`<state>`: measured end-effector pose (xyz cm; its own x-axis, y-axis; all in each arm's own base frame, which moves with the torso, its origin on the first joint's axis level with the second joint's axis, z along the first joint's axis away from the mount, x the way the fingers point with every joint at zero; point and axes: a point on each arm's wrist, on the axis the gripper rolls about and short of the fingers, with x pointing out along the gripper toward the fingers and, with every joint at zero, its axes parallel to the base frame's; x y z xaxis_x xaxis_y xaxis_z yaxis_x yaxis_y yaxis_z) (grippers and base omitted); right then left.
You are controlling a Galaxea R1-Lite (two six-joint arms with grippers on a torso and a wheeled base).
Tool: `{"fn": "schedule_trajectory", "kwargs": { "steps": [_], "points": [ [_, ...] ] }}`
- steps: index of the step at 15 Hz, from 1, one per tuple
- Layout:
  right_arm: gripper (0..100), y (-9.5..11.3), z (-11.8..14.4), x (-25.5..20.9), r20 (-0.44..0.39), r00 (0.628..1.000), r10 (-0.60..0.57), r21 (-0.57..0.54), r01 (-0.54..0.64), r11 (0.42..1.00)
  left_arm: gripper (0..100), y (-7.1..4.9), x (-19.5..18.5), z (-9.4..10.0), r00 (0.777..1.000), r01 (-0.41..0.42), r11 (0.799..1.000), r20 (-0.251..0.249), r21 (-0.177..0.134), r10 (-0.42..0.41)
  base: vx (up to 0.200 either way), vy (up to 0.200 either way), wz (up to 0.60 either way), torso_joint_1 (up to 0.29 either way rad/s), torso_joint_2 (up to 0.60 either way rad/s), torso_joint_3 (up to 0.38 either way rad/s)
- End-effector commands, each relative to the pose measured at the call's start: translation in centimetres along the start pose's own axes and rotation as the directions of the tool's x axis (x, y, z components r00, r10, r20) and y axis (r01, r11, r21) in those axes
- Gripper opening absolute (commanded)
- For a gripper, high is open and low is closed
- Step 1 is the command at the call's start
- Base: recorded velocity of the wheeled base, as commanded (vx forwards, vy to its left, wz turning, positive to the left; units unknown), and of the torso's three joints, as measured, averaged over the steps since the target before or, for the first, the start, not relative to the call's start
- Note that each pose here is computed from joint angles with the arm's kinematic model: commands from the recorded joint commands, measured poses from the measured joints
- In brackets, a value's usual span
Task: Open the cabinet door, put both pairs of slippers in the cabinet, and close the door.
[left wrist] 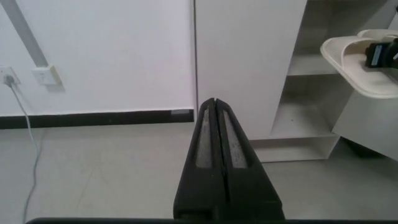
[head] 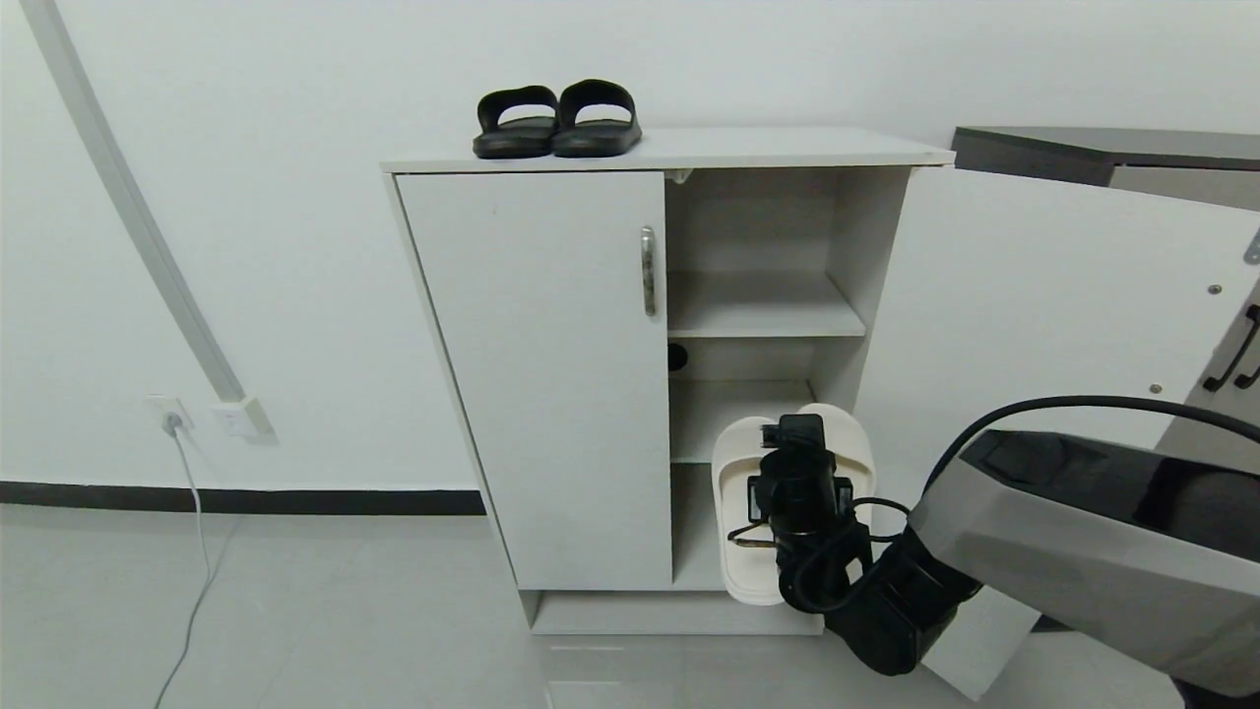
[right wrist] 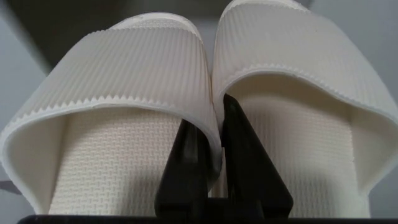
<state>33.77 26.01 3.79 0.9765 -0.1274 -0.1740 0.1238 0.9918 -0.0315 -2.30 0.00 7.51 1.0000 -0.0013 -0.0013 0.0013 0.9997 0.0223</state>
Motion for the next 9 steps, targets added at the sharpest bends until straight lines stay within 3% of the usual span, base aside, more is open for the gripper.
{"fn": "schedule_trajectory", "kwargs": {
  "steps": [1,5,9],
  "points": [
    [0,0.3,-0.6,0.0,-0.008,1.000,0.009,-0.009,-0.009,1.000,0,0.0,0.0,0.0,1.000,0.000,1.000,-0.002,-0.001,0.000,0.000,0.000,0.00,0.000,0.00,0.000],
    [0,2.3,-2.0,0.1,-0.017,0.996,0.084,-0.018,-0.085,0.996,0,0.0,0.0,0.0,1.000,-0.001,1.000,-0.002,-0.005,0.001,0.000,0.000,0.00,0.000,0.00,0.000],
    [0,2.6,-3.0,0.6,-0.035,0.992,0.123,-0.015,-0.124,0.992,0,0.0,0.0,0.0,1.000,-0.001,1.000,-0.002,-0.005,0.001,0.000,0.000,0.00,0.000,0.00,0.000]
  ]
}}
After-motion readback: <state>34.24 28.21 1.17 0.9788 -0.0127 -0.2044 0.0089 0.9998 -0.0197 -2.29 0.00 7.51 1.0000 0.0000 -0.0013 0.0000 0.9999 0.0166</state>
